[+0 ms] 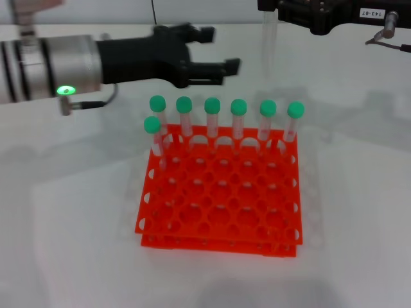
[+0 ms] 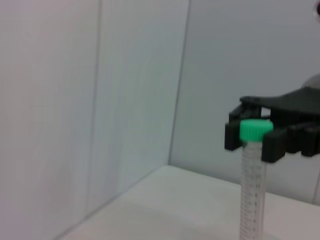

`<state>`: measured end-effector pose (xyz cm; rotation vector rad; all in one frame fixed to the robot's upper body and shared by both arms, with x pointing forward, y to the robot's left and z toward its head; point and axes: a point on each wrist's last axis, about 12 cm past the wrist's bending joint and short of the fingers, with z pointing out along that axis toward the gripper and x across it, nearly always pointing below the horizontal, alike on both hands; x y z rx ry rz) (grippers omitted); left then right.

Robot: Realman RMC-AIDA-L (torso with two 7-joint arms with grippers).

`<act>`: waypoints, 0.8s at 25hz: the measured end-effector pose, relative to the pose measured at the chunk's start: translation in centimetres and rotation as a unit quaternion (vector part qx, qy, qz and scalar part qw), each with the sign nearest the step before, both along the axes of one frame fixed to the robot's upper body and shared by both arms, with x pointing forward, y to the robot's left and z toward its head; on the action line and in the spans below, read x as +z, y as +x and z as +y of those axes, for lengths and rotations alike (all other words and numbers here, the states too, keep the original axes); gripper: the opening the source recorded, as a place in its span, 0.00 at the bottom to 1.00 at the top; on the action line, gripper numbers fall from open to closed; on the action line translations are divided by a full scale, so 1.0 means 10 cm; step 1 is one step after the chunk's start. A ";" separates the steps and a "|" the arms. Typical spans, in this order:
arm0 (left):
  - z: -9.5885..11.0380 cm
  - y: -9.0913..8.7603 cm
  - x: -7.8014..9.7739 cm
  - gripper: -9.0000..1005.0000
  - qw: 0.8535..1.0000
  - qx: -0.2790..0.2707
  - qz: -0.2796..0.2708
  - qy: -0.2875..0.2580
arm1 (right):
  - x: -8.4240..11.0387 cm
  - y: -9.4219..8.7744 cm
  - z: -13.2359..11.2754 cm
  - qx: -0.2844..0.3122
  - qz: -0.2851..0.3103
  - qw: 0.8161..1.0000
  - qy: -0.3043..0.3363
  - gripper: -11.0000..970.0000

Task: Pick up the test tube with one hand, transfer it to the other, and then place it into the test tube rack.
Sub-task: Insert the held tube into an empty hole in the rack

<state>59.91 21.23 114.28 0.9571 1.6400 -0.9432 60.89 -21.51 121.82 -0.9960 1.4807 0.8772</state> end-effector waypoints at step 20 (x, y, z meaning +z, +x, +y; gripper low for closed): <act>1.02 -0.62 0.38 0.88 0.994 0.050 0.090 -0.028 | -0.04 -0.03 -0.04 -0.003 0.008 1.000 0.005 0.28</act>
